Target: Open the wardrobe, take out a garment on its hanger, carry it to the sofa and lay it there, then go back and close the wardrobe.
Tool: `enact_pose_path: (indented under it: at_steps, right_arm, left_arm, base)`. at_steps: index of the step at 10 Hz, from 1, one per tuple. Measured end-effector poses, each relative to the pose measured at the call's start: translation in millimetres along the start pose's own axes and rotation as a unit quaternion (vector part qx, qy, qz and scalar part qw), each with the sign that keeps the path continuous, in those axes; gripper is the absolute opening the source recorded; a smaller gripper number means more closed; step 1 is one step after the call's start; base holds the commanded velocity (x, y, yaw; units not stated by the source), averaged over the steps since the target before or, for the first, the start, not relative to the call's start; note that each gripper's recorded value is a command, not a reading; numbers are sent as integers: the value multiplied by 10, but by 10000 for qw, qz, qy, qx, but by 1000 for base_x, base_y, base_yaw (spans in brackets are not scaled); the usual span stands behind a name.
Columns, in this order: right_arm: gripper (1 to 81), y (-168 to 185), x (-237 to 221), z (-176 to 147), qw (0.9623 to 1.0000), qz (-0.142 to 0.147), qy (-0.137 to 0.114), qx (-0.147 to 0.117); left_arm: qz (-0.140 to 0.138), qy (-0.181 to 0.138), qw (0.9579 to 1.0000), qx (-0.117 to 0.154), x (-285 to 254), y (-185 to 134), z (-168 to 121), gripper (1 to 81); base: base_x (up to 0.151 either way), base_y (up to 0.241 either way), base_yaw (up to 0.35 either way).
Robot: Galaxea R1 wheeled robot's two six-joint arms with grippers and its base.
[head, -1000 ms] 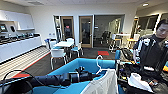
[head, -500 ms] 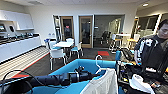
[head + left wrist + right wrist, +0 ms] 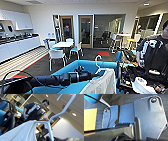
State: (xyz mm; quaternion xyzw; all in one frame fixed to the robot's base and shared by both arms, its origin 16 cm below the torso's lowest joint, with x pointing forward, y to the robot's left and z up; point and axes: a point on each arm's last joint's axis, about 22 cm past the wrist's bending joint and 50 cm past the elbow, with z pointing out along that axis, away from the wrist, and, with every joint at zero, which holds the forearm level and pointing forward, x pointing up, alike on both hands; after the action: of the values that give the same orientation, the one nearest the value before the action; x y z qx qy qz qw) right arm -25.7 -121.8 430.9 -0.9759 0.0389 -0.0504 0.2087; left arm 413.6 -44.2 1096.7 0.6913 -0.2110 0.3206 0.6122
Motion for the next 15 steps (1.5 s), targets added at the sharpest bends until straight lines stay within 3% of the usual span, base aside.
enact_pose_path:
  at_steps: [4,10,15]
  right_arm:
    - [811,-1,18,2,10000,-6,11,1]
    - [811,5,-66,-8,10000,38,-87,-10]
    - [811,25,-573,-96,9968,337,-720,-77]
  left_arm:
    - [0,0,10000,0,-2,-1,0,10]
    - [-118,-25,9999,-1,-47,-108,27,10]
    - [-953,-32,9944,450,-278,-1340,248,10]
  base:
    - [84,0,0]
    - [0,0,0]
    - [0,0,0]
